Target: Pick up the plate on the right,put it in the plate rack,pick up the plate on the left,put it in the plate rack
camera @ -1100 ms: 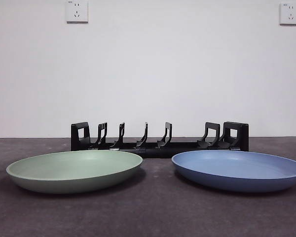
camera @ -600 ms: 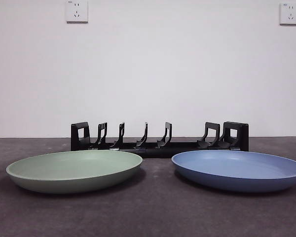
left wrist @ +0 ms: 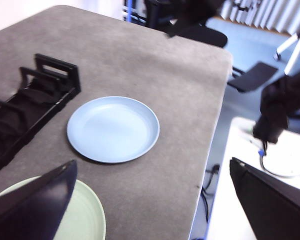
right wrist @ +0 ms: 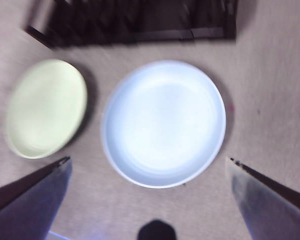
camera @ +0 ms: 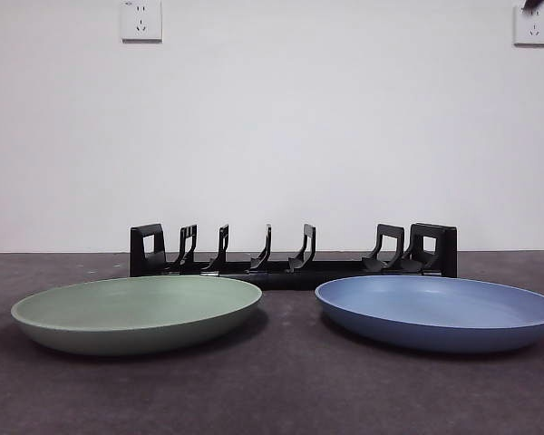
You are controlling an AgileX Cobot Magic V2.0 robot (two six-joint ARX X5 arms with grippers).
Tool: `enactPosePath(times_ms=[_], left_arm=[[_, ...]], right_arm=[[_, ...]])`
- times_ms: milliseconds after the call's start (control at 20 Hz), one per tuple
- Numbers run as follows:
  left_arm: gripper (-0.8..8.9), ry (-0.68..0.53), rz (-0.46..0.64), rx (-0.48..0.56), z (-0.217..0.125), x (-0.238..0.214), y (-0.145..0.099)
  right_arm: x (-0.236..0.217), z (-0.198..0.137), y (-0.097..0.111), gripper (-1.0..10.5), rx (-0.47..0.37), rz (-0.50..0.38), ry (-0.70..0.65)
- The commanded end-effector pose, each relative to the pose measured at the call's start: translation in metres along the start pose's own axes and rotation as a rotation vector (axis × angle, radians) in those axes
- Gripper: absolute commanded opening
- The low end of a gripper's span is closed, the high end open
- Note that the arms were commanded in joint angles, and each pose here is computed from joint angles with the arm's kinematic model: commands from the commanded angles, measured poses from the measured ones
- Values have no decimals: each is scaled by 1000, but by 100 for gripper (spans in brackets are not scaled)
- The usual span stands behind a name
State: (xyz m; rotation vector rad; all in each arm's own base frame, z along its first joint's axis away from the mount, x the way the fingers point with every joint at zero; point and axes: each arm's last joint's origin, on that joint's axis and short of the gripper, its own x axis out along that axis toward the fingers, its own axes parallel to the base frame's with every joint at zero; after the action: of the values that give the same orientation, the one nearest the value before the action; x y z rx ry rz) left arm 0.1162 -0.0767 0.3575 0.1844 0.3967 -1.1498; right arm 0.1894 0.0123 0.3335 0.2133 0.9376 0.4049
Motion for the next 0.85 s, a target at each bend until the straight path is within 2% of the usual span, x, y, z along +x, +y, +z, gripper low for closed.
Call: enactPosePath(times_ms=[50,450,500,650,850], left_arm=[[649,28,-12,91,1,9,-2],[649,156,-13,175,0,43,-6],[649,162,-20,185,0,46,-6],[649,181,-11,232,1,53,-8],[649,200,1,276,1,60,-9]], right_arm=[[30,11,-14,563,42,-19,83],[121,25,-59,562,122,-87,283],[130,25,-63,559,128,-87,296],[148,24,-72,441,140,-86,324],[163,20,-79,435,157,-87,366]])
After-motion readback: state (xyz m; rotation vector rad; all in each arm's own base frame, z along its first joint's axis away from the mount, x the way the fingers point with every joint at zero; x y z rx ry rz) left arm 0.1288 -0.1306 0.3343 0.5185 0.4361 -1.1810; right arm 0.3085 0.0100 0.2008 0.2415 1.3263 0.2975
